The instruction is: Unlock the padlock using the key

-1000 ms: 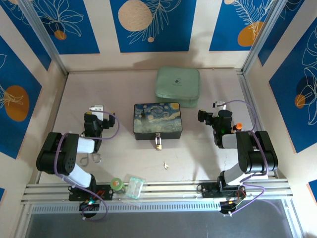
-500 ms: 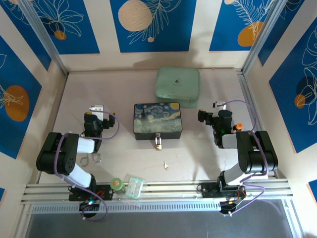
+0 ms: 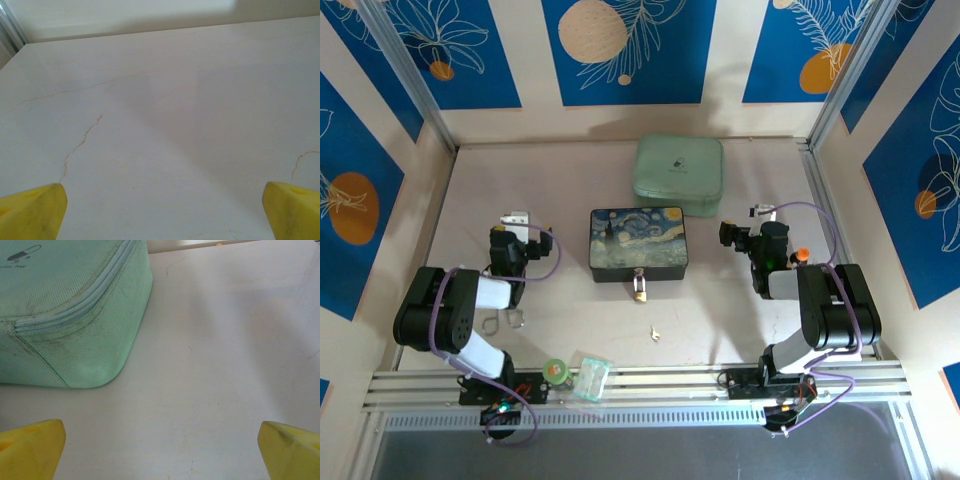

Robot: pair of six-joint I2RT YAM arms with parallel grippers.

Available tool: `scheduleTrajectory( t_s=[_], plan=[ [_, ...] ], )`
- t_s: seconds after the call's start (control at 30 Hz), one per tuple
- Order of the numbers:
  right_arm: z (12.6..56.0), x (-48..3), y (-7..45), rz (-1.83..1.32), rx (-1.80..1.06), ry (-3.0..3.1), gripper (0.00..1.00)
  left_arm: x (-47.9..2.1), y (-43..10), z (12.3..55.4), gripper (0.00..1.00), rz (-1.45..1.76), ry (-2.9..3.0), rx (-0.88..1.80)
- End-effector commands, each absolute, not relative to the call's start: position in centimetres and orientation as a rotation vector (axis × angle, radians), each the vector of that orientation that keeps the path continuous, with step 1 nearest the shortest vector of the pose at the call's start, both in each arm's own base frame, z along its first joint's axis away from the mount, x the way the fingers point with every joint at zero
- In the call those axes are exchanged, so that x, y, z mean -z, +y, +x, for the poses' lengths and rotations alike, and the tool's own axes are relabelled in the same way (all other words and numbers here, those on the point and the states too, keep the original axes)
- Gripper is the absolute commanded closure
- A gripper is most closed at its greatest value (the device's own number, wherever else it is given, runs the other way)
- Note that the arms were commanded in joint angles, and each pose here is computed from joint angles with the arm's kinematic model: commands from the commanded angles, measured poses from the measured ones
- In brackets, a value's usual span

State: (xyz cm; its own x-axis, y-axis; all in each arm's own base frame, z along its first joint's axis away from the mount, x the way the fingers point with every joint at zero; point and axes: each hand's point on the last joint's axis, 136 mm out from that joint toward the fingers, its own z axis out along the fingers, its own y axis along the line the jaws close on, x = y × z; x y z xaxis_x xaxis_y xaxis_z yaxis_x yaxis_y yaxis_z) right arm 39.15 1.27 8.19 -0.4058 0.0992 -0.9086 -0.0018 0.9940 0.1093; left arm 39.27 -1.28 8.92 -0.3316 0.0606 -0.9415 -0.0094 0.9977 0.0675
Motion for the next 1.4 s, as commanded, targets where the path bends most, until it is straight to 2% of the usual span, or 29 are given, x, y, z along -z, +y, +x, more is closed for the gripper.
scheduleTrajectory(
  t_s=[0.0, 0.23, 0.47, 0.57, 0.7, 0.9, 1.0, 1.17, 1.23, 1.37],
  plan=[
    [39.7, -9.6, 1.3, 0.062, -0.097, 1.932, 0.01, -9.3, -1.3, 39.6, 0.01, 0.060, 1.895, -0.068],
    [39.5, -10.2, 1.3, 0.060, -0.080, 1.911, 0.01, -9.8, -1.2, 39.4, 0.00, 0.048, 1.875, -0.069],
    [38.5, -14.1, 3.2, -0.032, -0.026, 1.886, 0.01, -15.3, -1.0, 37.8, 0.01, 0.026, 1.827, -0.065],
    [37.8, -16.2, 4.2, -0.001, -0.072, 1.913, 0.01, -17.9, -0.3, 36.9, 0.00, -0.118, 1.792, -0.008],
    [35.7, -18.0, 4.5, 0.231, -0.275, 2.072, 0.01, -20.8, -1.3, 35.2, 0.01, -0.326, 1.782, 0.256],
    [32.4, -19.5, 8.3, 0.196, -0.706, 2.133, 0.01, -21.7, -6.0, 33.7, 0.00, -0.378, 1.803, 0.695],
    [30.3, -18.0, 9.9, 0.227, -0.752, 2.252, 0.01, -20.0, -8.4, 32.2, 0.00, -0.396, 1.966, 0.730],
    [25.8, -14.1, 12.7, 0.172, -0.703, 2.474, 0.02, -18.2, -13.7, 28.8, 0.00, -0.243, 2.229, 0.669],
    [23.7, -12.7, 14.4, 0.102, -0.700, 2.525, 0.09, -18.1, -15.4, 27.5, 0.00, -0.208, 2.272, 0.689],
    [19.9, -9.6, 16.8, -0.040, -0.585, 2.611, 0.13, -18.0, -18.6, 25.5, 0.04, -0.150, 2.302, 0.775]
  ],
)
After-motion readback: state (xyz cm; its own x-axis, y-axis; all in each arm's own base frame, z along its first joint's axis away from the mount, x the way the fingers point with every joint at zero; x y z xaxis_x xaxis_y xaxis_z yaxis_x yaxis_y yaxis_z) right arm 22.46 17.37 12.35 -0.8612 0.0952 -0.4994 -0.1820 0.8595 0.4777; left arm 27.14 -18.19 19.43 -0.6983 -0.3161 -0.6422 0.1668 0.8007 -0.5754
